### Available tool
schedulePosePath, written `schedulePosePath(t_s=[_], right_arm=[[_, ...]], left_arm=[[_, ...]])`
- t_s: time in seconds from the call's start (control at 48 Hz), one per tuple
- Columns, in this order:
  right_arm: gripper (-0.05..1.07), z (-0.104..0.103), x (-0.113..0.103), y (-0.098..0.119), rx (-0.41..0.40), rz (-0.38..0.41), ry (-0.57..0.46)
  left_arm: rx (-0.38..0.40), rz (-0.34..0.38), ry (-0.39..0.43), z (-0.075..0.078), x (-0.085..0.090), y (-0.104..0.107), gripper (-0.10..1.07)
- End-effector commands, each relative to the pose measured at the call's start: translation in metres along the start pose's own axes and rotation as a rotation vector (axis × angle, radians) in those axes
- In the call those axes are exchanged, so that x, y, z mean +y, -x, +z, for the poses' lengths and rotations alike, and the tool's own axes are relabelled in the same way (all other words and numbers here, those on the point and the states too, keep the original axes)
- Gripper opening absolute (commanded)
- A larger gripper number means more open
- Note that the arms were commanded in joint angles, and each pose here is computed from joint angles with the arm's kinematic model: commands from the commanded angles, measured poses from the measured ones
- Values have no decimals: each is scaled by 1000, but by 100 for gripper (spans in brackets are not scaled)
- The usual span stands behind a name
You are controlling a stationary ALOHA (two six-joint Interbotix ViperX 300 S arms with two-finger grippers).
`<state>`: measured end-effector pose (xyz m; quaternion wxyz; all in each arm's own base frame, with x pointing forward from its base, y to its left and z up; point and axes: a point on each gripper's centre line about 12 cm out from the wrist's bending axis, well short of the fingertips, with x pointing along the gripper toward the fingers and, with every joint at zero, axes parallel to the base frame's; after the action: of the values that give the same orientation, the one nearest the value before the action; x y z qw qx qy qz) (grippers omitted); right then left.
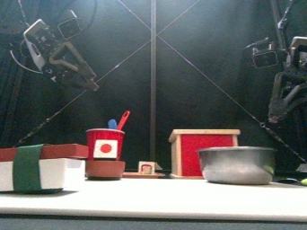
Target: Put the carrot into the bowl
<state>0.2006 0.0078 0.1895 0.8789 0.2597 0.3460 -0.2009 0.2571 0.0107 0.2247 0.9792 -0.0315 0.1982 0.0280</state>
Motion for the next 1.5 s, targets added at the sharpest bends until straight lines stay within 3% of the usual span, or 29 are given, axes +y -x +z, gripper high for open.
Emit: schedulePosePath(t_s=[0.0, 0.312, 0.417, 0.521, 0.729, 0.958, 1.125, 1.292, 1.479], right_arm=[[65, 8, 7, 3, -19, 22, -11], [65, 8, 7, 3, -22, 27, -4], [65, 8, 7, 3, -22, 26, -7], [65, 8, 8, 3, -20, 28, -10], [65, 8, 7, 3, -17, 25, -11], [65, 6, 9, -2, -4, 26, -6], [65, 5, 13, -6, 4, 36, 2], [65, 2, 13, -12, 21, 26, 23], [65, -1, 12, -16, 24, 20, 53]], left_arm=[[-23, 1, 5, 6, 0, 0, 81], [-21, -41, 42, 21, -12, 1, 81], [44, -71, 50, 23, -20, 1, 81], [151, -119, 111, 19, -34, 0, 81], [373, -183, 407, 3, -49, -3, 81], [666, -214, 818, -25, -66, -8, 81], [835, -144, 1021, -46, -71, -8, 81], [856, 17, 1169, -59, -63, -7, 82], [865, 216, 1172, -75, -51, -3, 85]])
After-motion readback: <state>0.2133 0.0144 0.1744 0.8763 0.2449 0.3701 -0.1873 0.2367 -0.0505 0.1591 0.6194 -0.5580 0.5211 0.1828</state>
